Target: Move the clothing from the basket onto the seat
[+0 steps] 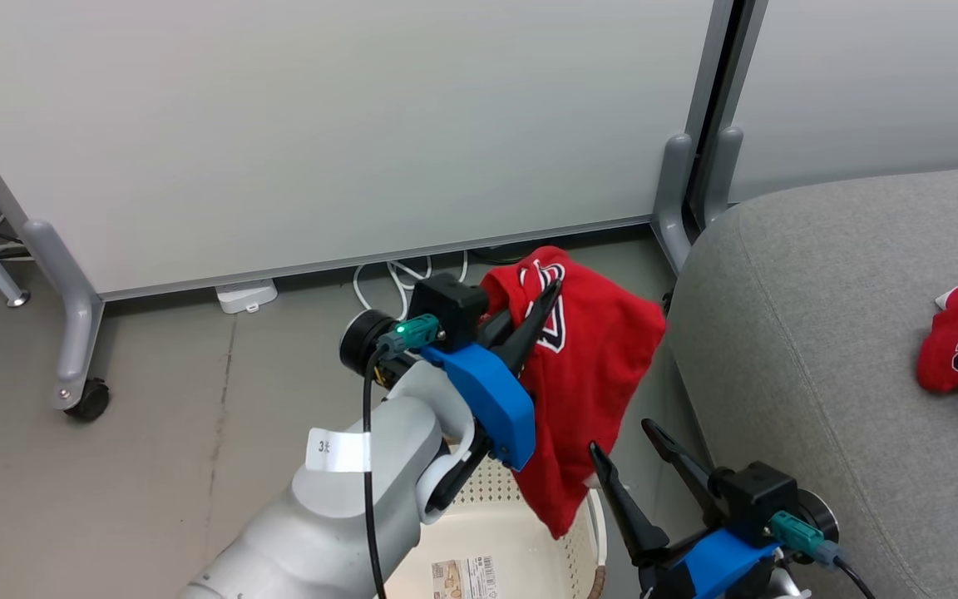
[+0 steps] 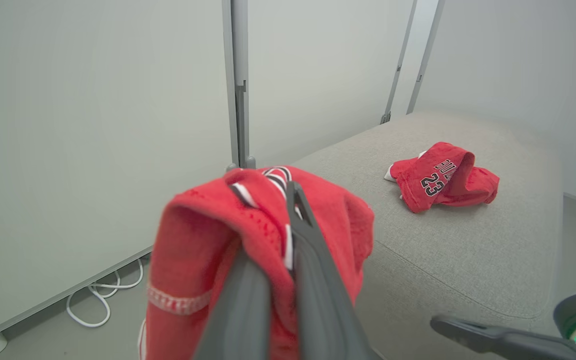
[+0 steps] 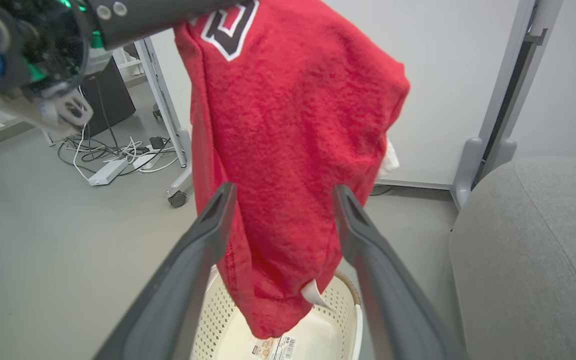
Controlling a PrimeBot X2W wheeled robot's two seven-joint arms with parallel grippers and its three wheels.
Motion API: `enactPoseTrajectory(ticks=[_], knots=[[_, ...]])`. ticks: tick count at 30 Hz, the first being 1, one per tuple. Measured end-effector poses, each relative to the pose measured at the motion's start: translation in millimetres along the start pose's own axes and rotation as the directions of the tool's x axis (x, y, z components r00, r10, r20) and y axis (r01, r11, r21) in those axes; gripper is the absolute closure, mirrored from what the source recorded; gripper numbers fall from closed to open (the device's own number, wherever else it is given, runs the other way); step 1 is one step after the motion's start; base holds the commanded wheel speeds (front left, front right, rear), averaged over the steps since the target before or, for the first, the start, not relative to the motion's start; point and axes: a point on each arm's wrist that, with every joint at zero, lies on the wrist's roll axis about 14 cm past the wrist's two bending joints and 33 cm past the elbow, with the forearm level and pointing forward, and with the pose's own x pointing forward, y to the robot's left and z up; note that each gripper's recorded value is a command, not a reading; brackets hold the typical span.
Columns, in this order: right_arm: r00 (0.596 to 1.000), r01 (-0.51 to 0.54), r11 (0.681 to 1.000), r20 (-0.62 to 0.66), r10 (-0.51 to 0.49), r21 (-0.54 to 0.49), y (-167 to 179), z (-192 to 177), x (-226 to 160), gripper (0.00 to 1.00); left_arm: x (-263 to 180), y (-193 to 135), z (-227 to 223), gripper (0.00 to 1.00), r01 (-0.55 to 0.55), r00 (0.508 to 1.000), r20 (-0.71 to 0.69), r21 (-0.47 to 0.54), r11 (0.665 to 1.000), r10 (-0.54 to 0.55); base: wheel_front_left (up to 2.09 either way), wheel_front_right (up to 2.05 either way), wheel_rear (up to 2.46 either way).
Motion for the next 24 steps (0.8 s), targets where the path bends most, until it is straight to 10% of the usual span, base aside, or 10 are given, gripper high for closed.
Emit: enactPoseTrajectory(ticks=[24], knots=[[0.998,-0.058,0.998,-0.015,0.058,0.005,18.3,-2.1,4.1,0.0,8.2,-10.2,1.1,1.0,0.017,1.0,-0.001,-0.012,1.0,-0.017,0.0,0.0,0.0]])
